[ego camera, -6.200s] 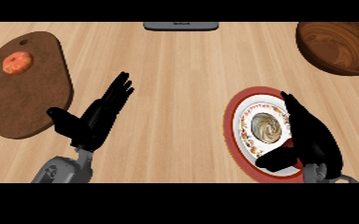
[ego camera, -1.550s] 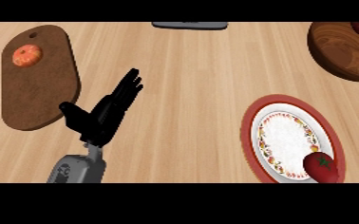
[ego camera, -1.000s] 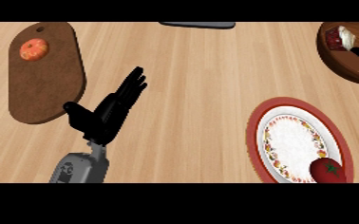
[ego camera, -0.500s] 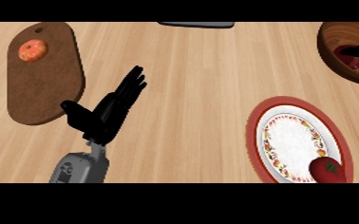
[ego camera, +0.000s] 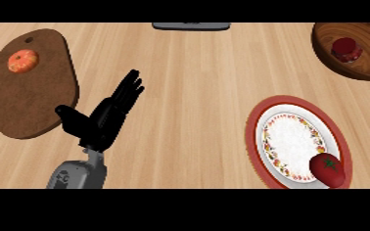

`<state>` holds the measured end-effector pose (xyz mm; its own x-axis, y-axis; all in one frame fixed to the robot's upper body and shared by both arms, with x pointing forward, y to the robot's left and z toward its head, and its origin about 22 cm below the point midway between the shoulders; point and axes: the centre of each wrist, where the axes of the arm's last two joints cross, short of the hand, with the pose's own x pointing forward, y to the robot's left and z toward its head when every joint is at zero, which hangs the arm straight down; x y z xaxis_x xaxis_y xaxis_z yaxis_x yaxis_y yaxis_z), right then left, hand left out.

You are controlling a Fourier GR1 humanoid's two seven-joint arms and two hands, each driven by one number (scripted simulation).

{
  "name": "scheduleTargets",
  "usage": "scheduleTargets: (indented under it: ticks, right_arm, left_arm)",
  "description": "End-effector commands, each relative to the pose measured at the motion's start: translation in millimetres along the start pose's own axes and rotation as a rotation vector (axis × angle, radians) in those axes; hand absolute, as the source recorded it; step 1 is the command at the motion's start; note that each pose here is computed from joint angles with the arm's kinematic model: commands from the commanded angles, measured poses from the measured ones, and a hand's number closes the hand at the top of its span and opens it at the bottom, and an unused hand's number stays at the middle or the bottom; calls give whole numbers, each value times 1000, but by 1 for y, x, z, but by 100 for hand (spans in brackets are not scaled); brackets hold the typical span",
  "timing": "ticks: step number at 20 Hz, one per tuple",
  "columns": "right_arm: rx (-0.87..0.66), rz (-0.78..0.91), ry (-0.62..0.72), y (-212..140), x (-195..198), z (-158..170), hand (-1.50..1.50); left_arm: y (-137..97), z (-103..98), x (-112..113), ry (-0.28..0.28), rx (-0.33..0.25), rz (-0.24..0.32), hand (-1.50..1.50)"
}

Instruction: Pick the cupcake from the plate and place it in the bowl

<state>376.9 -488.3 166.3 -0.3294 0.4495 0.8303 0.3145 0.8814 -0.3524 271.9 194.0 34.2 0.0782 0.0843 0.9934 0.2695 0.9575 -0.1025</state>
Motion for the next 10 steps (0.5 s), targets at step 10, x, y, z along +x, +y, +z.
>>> scheduleTargets:
  ticks: [10]
  right_arm:
    - [-8,-259,-174,-127,-26,113,-150]
  left_arm:
    - [16,16,-7,15,85,13,0]
